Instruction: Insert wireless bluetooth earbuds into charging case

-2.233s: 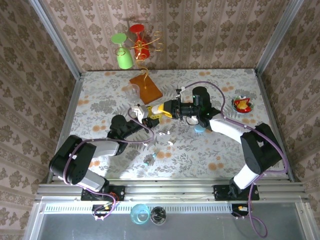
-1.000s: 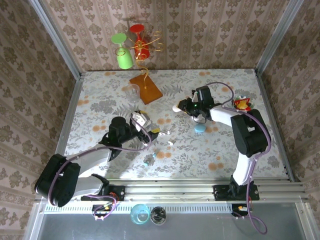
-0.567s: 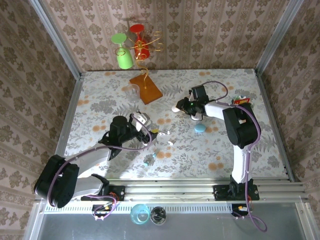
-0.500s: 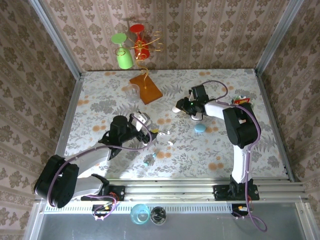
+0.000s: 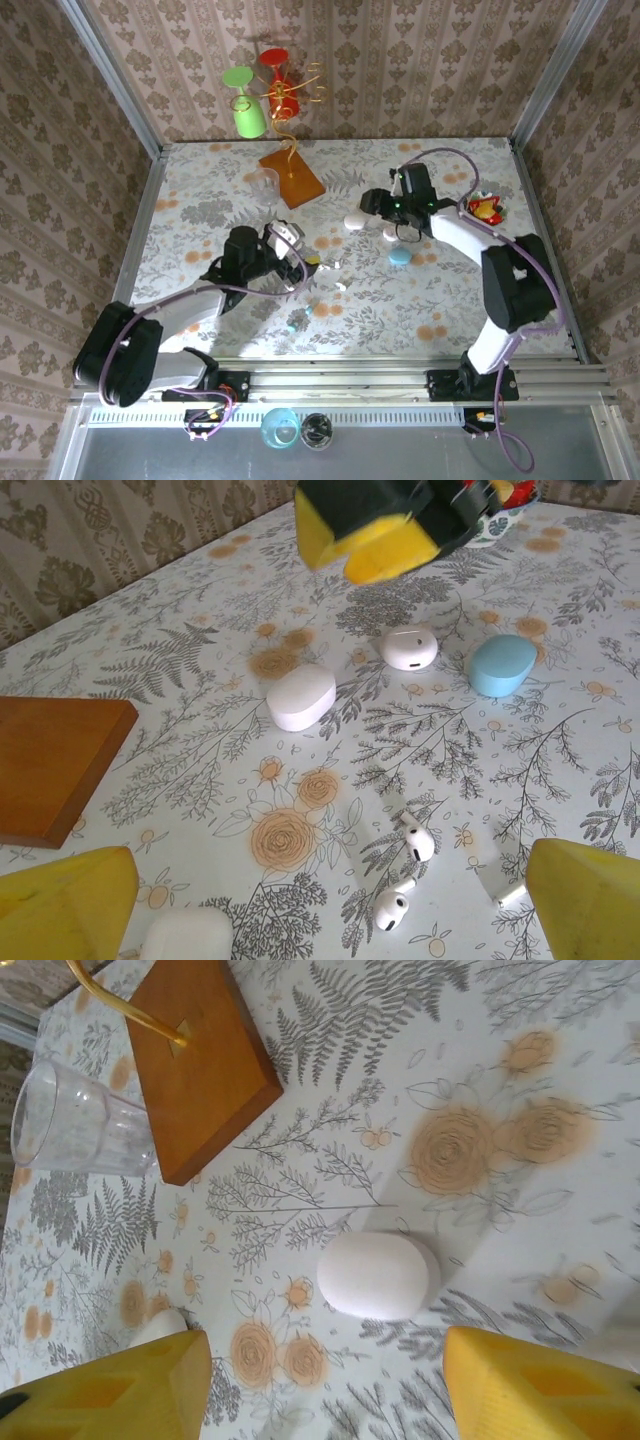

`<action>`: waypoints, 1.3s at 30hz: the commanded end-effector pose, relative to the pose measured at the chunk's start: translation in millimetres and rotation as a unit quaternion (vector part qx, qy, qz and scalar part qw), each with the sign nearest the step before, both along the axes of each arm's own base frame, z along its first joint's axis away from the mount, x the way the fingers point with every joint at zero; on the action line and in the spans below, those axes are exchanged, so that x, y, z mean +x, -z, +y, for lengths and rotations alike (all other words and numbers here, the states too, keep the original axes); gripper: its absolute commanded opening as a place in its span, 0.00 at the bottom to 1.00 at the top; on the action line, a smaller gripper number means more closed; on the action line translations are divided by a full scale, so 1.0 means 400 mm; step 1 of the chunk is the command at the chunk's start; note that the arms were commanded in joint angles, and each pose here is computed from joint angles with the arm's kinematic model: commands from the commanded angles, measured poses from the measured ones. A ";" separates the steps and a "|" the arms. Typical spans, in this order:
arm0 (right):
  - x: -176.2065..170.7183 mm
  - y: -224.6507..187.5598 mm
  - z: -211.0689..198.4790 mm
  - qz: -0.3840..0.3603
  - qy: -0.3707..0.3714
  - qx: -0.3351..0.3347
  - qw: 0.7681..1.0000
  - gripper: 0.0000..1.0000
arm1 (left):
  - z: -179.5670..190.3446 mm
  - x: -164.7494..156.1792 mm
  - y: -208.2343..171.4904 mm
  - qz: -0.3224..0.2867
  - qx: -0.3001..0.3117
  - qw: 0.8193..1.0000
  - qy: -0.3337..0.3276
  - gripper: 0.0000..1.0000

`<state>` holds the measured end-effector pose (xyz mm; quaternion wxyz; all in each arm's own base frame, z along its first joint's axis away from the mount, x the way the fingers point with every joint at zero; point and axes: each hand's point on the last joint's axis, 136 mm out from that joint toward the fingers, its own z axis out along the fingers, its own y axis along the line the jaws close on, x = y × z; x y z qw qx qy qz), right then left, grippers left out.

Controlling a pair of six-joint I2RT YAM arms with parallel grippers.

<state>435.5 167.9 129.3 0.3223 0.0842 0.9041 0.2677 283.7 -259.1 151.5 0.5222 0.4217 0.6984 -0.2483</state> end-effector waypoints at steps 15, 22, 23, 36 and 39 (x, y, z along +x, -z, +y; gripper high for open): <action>-0.199 0.168 -0.211 0.110 0.098 0.035 0.988 0.72 | -0.284 -0.050 -0.008 -0.034 0.029 0.969 0.244 0.98; -0.179 0.200 -0.170 0.131 0.076 0.074 0.986 0.59 | -0.353 -0.038 0.009 -0.004 0.013 0.958 0.288 0.95; -0.178 0.205 -0.165 0.134 0.073 0.078 0.985 0.58 | -0.359 -0.038 0.018 0.001 0.020 0.956 0.292 0.95; -0.163 0.194 -0.098 0.134 0.035 0.114 0.984 0.53 | -0.423 0.013 0.128 0.043 0.060 0.959 0.273 0.90; -0.166 0.174 -0.125 0.119 0.051 0.089 0.988 0.58 | -0.436 0.021 0.135 0.043 0.067 0.962 0.261 0.89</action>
